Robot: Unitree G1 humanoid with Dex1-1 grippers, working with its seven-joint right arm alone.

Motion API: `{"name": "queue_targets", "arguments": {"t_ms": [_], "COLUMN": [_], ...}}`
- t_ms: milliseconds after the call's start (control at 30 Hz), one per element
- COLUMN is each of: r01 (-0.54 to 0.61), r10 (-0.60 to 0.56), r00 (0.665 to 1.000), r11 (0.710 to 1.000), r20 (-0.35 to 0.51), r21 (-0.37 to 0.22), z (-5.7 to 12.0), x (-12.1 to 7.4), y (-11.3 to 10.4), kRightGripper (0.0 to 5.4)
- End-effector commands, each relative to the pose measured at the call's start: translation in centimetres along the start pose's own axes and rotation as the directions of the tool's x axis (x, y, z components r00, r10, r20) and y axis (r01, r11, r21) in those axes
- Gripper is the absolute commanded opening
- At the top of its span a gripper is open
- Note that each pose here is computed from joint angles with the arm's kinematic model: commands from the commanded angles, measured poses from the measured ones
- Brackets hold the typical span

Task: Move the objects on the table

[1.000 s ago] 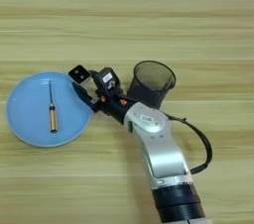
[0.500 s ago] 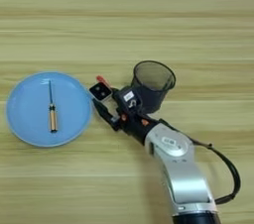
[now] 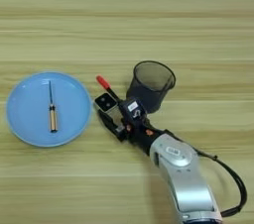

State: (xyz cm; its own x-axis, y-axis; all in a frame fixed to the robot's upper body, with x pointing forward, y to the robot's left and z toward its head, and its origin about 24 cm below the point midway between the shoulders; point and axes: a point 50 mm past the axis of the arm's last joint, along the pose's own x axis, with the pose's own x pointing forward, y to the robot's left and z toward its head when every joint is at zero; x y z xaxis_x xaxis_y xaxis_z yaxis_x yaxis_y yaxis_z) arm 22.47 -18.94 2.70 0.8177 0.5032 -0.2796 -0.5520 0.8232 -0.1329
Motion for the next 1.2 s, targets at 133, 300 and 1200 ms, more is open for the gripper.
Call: {"name": "queue_targets", "arguments": {"t_ms": [133, 300, 1200], "r01": [0.032, 0.035, 0.061], "r10": [-0.028, -0.033, -0.053], "r00": [0.998, 0.999, 0.996], "r11": [0.997, 0.997, 0.991], "r20": [0.049, 0.024, 0.069], "r21": [-0.07, -0.07, -0.12], "z": [1.2, 0.6, 2.1], "x": [0.2, 0.3, -0.8], "y": [-1.0, -1.0, -1.0], "kRightGripper": [2.48, 2.48, 4.54]}}
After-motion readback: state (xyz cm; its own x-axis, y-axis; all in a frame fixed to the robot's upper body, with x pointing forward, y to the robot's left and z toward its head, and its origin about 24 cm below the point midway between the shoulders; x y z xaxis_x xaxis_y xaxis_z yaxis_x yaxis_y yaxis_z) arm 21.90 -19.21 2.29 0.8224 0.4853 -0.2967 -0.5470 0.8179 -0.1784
